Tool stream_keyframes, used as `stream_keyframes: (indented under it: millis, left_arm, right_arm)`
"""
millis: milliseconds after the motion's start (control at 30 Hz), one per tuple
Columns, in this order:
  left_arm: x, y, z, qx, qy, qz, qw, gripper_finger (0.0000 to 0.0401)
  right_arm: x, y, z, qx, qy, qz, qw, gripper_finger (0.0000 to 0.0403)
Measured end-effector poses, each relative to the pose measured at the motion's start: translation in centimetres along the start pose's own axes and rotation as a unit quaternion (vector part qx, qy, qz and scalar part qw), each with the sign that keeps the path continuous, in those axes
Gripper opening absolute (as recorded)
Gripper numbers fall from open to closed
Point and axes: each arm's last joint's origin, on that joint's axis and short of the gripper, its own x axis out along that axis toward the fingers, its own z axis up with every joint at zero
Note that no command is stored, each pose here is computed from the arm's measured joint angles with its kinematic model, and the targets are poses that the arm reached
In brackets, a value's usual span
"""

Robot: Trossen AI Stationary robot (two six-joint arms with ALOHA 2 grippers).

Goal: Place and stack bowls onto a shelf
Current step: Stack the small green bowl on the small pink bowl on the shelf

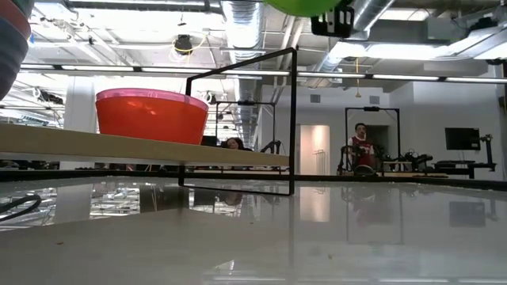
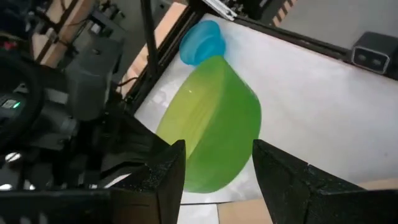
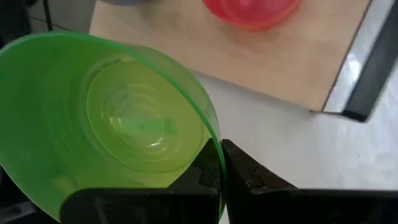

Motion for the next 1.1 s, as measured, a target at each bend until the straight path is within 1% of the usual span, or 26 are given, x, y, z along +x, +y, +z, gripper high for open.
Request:
stream_keyframes:
  millis: [133, 233, 367, 467, 533, 600, 633, 733, 800, 867, 933, 1000, 1100]
  left_arm:
    - [0.0, -0.2, 0.0, 0.052, -0.017, -0.032, 0.998, 0.0172]
    - [0.0, -0.3, 0.1, 0.081, -0.030, -0.043, 0.995, 0.0172]
    - [0.1, 0.0, -0.1, 0.087, -0.033, -0.042, 0.995, 0.0172]
    - [0.4, 0.1, -0.3, 0.084, -0.035, -0.051, 0.994, 0.0172]
    - [0.5, 0.1, -0.3, 0.074, -0.040, -0.055, 0.995, 0.0172]
    - [0.4, 0.1, -0.1, 0.057, -0.053, -0.060, 0.995, 0.0172]
    - [0.4, 0.1, -0.1, 0.039, -0.054, -0.062, 0.996, 0.0172]
    - [0.4, 0.0, -0.1, -0.052, -0.046, -0.069, 0.995, 0.0172]
    - [0.4, -0.1, -0.1, -0.111, -0.030, -0.059, 0.992, 0.0172]
    - [0.3, -0.3, -0.2, -0.142, -0.006, -0.042, 0.989, 0.0172]
    - [0.3, -0.5, -0.4, -0.137, 0.021, -0.026, 0.990, 0.0172]
    - [0.2, -0.7, -0.6, -0.116, 0.042, -0.009, 0.992, 0.0172]
    - [0.2, -0.8, -1.0, -0.081, 0.080, 0.015, 0.993, 0.0172]
  right_arm:
    - [0.1, 0.0, -0.2, -0.005, 0.014, 0.010, 1.000, 0.0023]
    - [0.0, 0.1, -0.2, -0.011, 0.021, 0.025, 0.999, 0.0023]
    - [0.9, 0.3, -0.3, -0.014, 0.035, 0.027, 0.999, 0.0023]
    - [0.9, 0.2, -0.3, -0.013, 0.037, 0.029, 0.999, 0.0023]
    - [0.8, 0.2, -0.3, -0.014, 0.031, 0.026, 0.999, 0.0023]
    - [0.9, 0.0, -0.2, -0.005, 0.018, 0.001, 1.000, 0.0023]
    - [0.9, 0.0, -0.1, 0.005, 0.009, -0.013, 1.000, 0.0023]
    - [0.9, -0.2, 0.1, 0.021, -0.020, -0.040, 0.999, 0.0023]
    - [0.8, -0.3, 0.3, 0.053, -0.052, -0.075, 0.994, 0.0023]
    - [0.8, -0.4, 0.5, 0.080, -0.074, -0.089, 0.990, 0.0023]
    - [0.7, -0.5, 0.8, 0.093, -0.088, -0.089, 0.988, 0.0023]
    - [0.7, -0.8, 1.0, 0.110, -0.094, -0.090, 0.985, 0.0023]
    - [0.4, -1.4, 1.7, 0.136, -0.121, -0.097, 0.978, 0.0023]
